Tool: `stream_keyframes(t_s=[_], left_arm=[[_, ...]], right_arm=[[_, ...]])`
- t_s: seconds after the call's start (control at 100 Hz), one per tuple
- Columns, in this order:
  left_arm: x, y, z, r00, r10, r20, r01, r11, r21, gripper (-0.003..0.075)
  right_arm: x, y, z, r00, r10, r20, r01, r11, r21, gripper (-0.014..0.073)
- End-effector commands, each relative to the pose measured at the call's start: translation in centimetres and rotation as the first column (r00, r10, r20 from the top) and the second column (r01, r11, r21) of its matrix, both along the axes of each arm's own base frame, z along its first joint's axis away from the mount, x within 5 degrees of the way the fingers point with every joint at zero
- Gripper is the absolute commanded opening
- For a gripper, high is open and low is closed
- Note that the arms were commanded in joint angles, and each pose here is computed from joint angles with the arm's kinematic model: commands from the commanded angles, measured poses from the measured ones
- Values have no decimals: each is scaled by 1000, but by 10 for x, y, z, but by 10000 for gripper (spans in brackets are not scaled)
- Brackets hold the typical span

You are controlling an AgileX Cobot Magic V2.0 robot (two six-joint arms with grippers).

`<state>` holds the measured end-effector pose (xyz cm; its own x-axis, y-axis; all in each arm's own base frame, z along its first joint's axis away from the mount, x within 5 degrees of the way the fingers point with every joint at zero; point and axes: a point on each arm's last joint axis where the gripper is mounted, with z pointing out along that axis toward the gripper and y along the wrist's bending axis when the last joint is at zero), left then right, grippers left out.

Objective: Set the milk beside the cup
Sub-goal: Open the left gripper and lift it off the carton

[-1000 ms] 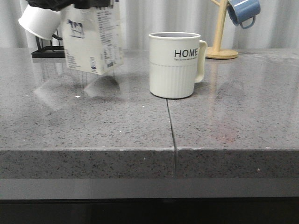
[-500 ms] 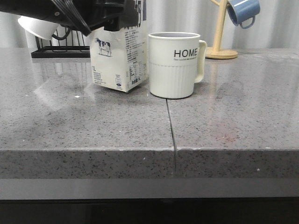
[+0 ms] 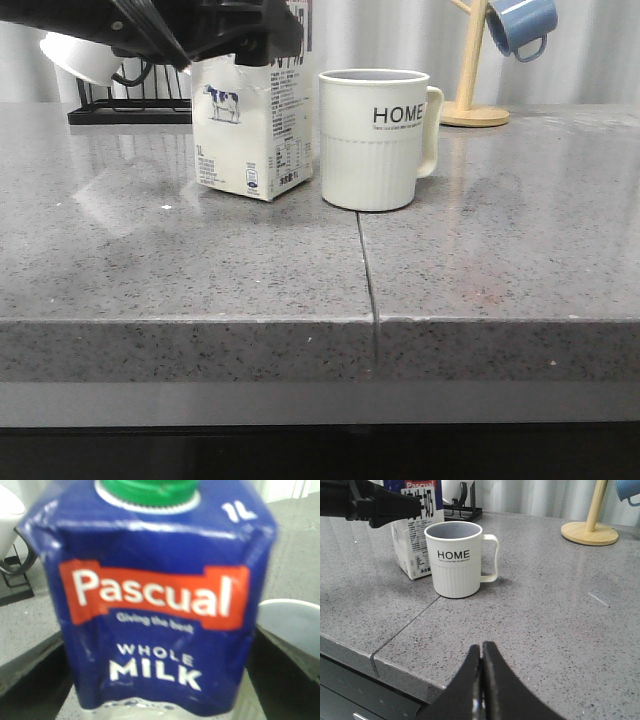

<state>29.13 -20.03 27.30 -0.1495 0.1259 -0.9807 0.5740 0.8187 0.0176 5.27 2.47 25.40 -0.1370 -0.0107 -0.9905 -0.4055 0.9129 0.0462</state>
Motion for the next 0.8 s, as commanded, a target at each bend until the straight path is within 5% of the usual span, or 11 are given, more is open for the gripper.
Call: stream_keyframes(t_s=[0.0, 0.29, 0.38, 0.57, 0.79], left_arm=[[-11, 5, 35, 994, 0, 114, 10, 996, -87, 651], [-48, 31, 54, 989, 3, 146, 12, 995, -101, 610], [-56, 42, 60, 992, 17, 124, -6, 996, -85, 475], [-67, 75, 76, 992, 98, 82, -94, 994, -55, -22], [-80, 114, 92, 972, 209, 104, -210, 978, 1, -20]], right_arm=[[0, 0, 15, 996, -6, 90, 3, 1000, 26, -66], [0, 0, 15, 996, -6, 90, 3, 1000, 26, -66], [0, 0, 15, 996, -6, 90, 3, 1000, 26, -66], [0, 0, 15, 996, -6, 90, 3, 1000, 26, -66], [0, 0, 15, 996, -6, 90, 3, 1000, 26, -66]])
